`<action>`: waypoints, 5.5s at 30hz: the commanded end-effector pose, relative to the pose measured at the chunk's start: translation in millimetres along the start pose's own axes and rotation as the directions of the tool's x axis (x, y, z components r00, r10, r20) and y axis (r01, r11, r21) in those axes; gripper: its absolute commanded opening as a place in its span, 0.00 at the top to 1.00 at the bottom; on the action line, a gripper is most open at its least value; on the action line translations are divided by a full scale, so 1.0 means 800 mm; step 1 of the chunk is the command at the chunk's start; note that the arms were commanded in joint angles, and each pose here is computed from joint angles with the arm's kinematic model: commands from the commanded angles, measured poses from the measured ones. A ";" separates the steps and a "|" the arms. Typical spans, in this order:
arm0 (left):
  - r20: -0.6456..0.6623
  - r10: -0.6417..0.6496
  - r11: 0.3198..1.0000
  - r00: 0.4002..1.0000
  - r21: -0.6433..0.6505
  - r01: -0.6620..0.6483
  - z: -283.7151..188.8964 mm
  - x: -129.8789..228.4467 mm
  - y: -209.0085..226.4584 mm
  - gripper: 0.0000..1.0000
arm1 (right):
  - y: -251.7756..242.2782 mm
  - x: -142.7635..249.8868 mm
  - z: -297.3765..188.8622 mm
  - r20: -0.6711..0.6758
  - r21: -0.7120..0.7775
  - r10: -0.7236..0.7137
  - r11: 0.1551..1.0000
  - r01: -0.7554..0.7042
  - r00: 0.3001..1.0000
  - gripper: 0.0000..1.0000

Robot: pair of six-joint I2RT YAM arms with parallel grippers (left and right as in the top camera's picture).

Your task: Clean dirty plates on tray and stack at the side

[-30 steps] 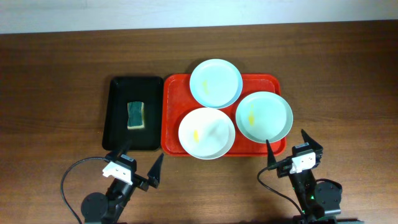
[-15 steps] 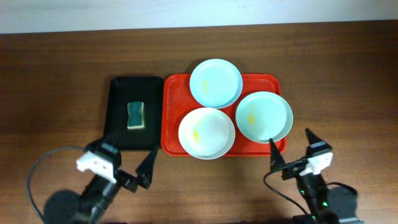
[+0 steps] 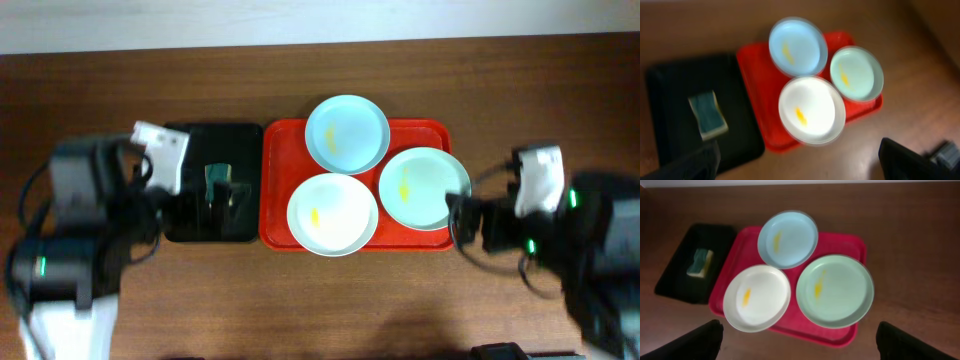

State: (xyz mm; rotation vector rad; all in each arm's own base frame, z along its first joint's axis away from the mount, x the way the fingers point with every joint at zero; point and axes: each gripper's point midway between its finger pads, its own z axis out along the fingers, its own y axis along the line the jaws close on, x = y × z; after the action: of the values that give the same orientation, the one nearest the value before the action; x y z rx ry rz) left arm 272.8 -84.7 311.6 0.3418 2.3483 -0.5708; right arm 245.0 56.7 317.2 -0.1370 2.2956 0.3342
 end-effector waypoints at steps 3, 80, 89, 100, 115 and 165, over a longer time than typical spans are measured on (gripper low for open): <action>-0.189 -0.078 0.995 0.979 0.040 0.087 0.056 0.005 0.026 0.01 | 0.043 -0.004 0.044 -0.215 -0.229 0.050 0.968 -0.100 0.975 0.01; -0.407 -0.385 0.909 0.829 -0.322 0.264 0.163 0.067 0.142 0.01 | 0.023 0.200 0.347 -0.667 0.095 0.041 0.995 0.031 0.744 0.80; -0.407 -0.384 0.909 0.829 -0.322 0.263 0.163 0.067 0.142 0.01 | 0.024 0.211 0.346 -0.680 0.088 0.043 0.996 0.022 0.732 0.88; -0.396 -0.380 0.894 0.836 -0.388 0.223 0.159 0.068 0.160 0.14 | 0.025 0.208 0.349 -0.664 0.110 0.085 0.994 -0.015 0.743 0.96; -0.364 -0.366 0.891 0.856 -0.403 0.209 0.219 0.061 0.199 0.51 | 0.026 0.207 0.350 -0.662 0.109 0.084 0.994 -0.015 0.745 0.86; -0.475 -0.392 0.856 0.788 -0.502 0.123 0.294 0.137 0.250 0.67 | 0.024 0.211 0.353 -0.656 0.107 0.083 0.994 -0.016 0.750 0.81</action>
State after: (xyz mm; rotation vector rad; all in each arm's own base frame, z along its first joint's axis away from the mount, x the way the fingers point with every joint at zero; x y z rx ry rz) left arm 405.9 -14.1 25.7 -0.0767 3.0304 -0.0330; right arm 329.9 155.3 16.8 -0.1699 3.0140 0.2187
